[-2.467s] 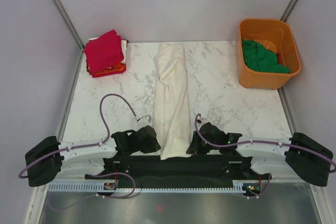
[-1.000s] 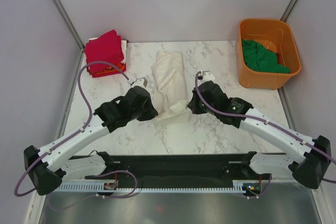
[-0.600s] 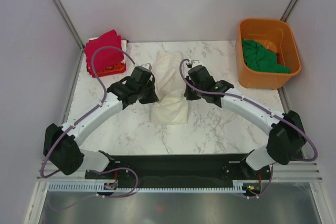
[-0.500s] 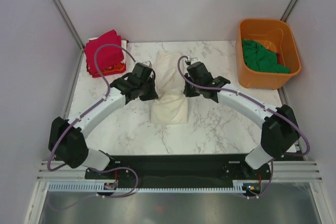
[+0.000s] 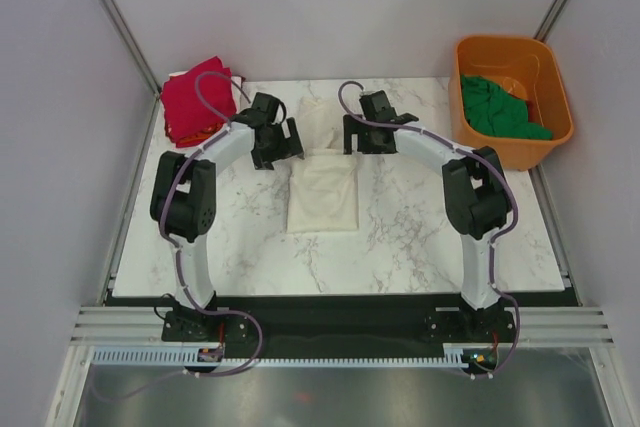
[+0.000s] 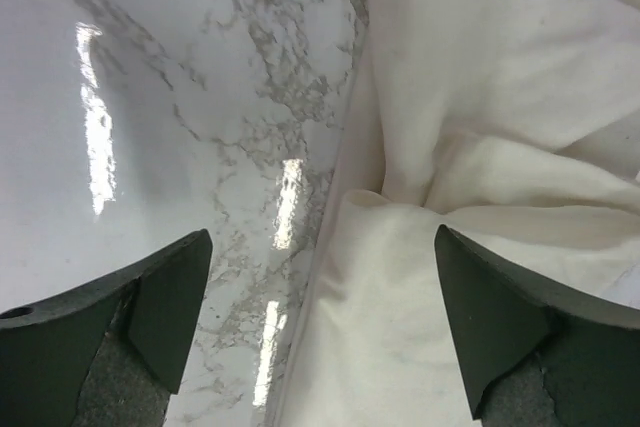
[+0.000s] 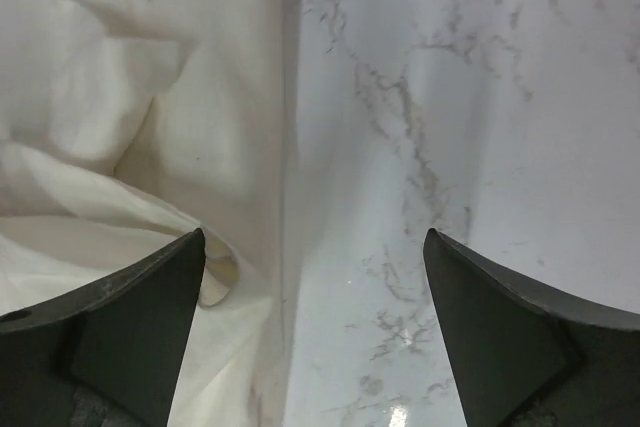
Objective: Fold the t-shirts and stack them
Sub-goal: Fold the tshirt
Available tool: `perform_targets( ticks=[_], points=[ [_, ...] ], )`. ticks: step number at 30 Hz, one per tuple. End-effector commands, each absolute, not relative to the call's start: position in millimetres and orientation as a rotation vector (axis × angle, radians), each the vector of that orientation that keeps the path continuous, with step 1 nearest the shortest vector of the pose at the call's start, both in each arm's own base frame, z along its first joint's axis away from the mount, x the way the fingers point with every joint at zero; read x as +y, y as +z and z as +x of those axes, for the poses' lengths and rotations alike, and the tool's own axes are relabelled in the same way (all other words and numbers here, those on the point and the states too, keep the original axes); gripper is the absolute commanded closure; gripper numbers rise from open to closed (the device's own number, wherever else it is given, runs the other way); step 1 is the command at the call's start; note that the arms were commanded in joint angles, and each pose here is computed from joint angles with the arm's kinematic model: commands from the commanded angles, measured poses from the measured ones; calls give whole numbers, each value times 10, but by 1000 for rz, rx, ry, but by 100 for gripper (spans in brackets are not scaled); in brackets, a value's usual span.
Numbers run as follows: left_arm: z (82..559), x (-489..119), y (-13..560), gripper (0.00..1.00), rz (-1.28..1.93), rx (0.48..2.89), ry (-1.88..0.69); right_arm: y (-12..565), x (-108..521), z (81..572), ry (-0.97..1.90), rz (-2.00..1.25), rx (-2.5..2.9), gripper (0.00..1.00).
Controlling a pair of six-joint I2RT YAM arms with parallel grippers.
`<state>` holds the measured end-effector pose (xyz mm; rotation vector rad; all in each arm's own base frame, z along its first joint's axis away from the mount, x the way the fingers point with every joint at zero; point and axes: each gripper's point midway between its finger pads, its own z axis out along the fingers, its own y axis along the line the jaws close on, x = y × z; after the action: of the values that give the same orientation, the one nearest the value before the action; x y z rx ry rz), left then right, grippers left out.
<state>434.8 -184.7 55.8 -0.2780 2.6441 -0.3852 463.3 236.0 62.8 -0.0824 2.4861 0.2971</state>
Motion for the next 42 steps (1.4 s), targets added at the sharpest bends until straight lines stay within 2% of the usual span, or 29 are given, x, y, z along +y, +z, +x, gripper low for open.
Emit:
perform_targets(
  ticks=[1,2,5,6,7,8,11,12,14,15,17,23,30,33,35,36,39,40,42],
  points=[
    [4580,-1824,1302,0,-230,2465,-467,1465,2207,4852,246,-58,2280,2],
    [4587,-1784,1388,0,-226,2440,-446,1683,2152,4810,240,-57,2238,2],
    [4452,-1733,1576,0,-209,2407,-451,1674,2048,4579,244,-37,2256,2],
    [4327,-1713,1483,0,-212,2436,-450,1809,2052,4484,287,-33,2232,2],
    [4241,-1722,1543,0,-219,2428,-480,1620,2107,4289,357,-62,2285,2],
    [4067,-1717,1364,0,-219,2475,-477,1767,2196,4204,464,-50,2239,2],
    [3804,-1850,1306,6,-191,2477,-595,1416,2395,3704,713,-87,2339,2],
    [3605,-1856,1090,9,-213,2526,-625,1409,2432,3622,774,-52,2341,2],
    [3429,-1953,1114,11,-193,2507,-719,1157,2447,3340,859,-40,2409,4],
    [3241,-1923,942,12,-214,2553,-718,1007,2441,3216,888,-10,2443,5],
    [3003,-1904,835,12,-209,2571,-725,960,2514,3099,990,-17,2438,5],
    [2604,-1796,570,13,-257,2612,-732,470,2463,2718,1001,-10,2543,7],
    [2461,-1838,325,13,-284,2628,-794,212,2533,2535,1025,-7,2589,13],
    [2488,-1890,248,13,-286,2633,-826,178,2578,2538,1033,-1,2589,24],
    [2512,-1944,212,17,-284,2629,-863,172,2596,2535,1035,-5,2591,37],
    [2514,-1962,200,28,-289,2633,-875,175,2591,2548,1031,-3,2589,49],
    [2504,-2017,201,46,-281,2635,-909,179,2583,2561,1017,-8,2591,65],
    [2486,-2022,188,59,-285,2641,-910,199,2595,2577,1018,-13,2584,72],
    [2497,-2052,208,74,-269,2620,-926,194,2590,2583,1013,-17,2587,82]
  ],
)
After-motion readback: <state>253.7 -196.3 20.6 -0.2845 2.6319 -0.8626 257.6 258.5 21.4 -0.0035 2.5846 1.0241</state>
